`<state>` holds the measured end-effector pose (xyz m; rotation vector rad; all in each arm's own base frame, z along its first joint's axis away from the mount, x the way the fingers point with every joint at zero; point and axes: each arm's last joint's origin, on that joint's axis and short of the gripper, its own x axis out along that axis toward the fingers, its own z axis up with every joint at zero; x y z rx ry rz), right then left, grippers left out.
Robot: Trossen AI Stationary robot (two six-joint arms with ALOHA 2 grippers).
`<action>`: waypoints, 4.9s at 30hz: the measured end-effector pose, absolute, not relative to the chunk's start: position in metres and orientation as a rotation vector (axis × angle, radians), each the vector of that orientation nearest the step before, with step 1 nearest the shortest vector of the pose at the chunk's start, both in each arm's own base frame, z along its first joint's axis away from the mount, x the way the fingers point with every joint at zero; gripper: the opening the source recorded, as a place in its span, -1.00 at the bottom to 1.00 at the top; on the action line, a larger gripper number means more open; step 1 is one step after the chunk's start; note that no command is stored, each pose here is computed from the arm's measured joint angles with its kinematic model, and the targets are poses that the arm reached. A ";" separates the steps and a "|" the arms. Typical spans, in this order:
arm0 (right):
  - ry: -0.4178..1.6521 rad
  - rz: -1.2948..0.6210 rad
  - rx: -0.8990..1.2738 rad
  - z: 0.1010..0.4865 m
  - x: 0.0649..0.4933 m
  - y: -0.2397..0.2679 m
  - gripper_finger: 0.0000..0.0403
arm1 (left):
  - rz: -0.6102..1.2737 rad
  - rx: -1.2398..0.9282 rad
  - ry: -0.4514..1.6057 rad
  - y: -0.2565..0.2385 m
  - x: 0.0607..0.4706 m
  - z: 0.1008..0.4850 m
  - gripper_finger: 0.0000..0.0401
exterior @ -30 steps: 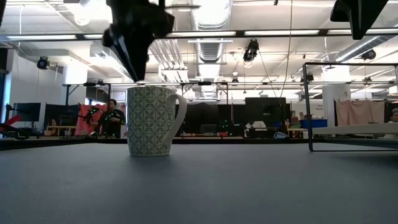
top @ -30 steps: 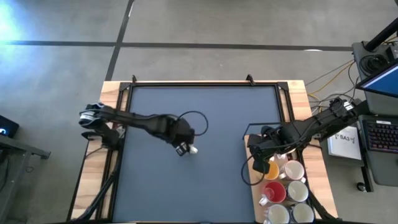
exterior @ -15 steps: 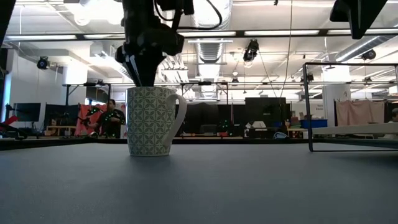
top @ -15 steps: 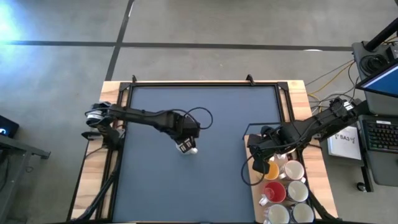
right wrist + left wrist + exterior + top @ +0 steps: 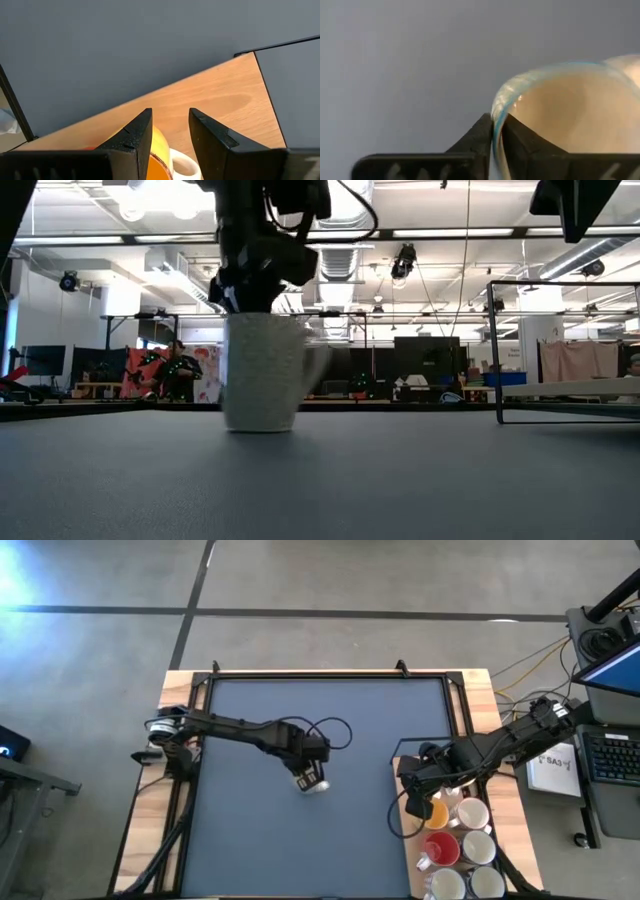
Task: Place coffee mugs
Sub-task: Put the green pattern mug on the shelf
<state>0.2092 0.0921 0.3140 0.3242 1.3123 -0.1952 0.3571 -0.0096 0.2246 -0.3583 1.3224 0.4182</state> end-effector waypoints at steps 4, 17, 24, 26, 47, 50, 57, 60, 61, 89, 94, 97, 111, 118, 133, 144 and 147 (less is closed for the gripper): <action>1.303 -0.206 0.316 0.314 0.209 0.092 -0.41 | 0.405 -0.397 1.262 -0.011 0.363 0.225 -0.93; 1.253 -0.394 0.489 0.306 0.227 0.079 -0.41 | 0.382 -0.508 1.015 -0.011 0.386 0.237 -0.94; 1.173 -0.431 0.593 0.307 0.238 0.070 -0.41 | 0.347 -0.545 0.980 -0.013 0.391 0.237 -0.95; 1.132 -0.420 0.618 0.308 0.243 0.067 -0.41 | 0.343 -0.562 0.968 -0.014 0.392 0.238 -0.95; 1.039 -0.392 0.595 0.291 0.283 0.053 -0.41 | 0.366 -0.570 0.944 -0.014 0.404 0.224 -0.95; 1.031 -0.389 0.595 0.291 0.285 0.052 -0.41 | 0.364 -0.572 0.952 -0.014 0.411 0.220 -0.95; 1.024 -0.380 0.589 0.288 0.290 0.053 -0.41 | 0.347 -0.558 0.967 -0.015 0.430 0.220 -0.91; 1.038 -0.385 0.583 0.285 0.290 0.053 -0.41 | 0.334 -0.537 0.983 -0.017 0.434 0.220 -0.87; 1.040 -0.385 0.581 0.285 0.290 0.053 -0.41 | 0.333 -0.534 0.984 -0.018 0.435 0.219 -0.85; 1.076 -0.397 0.454 0.269 0.289 0.045 -0.41 | 0.313 -0.377 0.979 -0.045 0.394 0.280 -0.71; 1.072 -0.391 0.437 0.260 0.296 0.041 -0.41 | 0.392 -0.338 0.980 -0.053 0.372 0.299 -0.71; 1.073 -0.360 0.390 0.254 0.303 0.040 -0.41 | 0.422 -0.329 0.971 -0.058 0.360 0.310 -0.71; 1.194 -0.246 0.228 0.214 0.331 0.029 -0.43 | 0.473 -0.321 0.842 -0.068 0.324 0.350 -0.70; 1.256 -0.151 0.287 0.204 0.338 0.033 -0.77 | 0.471 -0.315 0.848 -0.069 0.323 0.350 -0.70; 1.365 -0.050 0.300 0.245 0.294 0.033 -0.92 | 0.507 -0.298 0.873 -0.069 0.319 0.348 -0.70; 1.479 0.120 0.042 0.267 0.258 0.030 -0.93 | 0.548 -0.332 0.848 -0.070 0.319 0.348 -0.70; 1.526 0.175 -0.019 0.268 0.252 0.030 -0.93 | 0.556 -0.349 0.843 -0.070 0.319 0.348 -0.70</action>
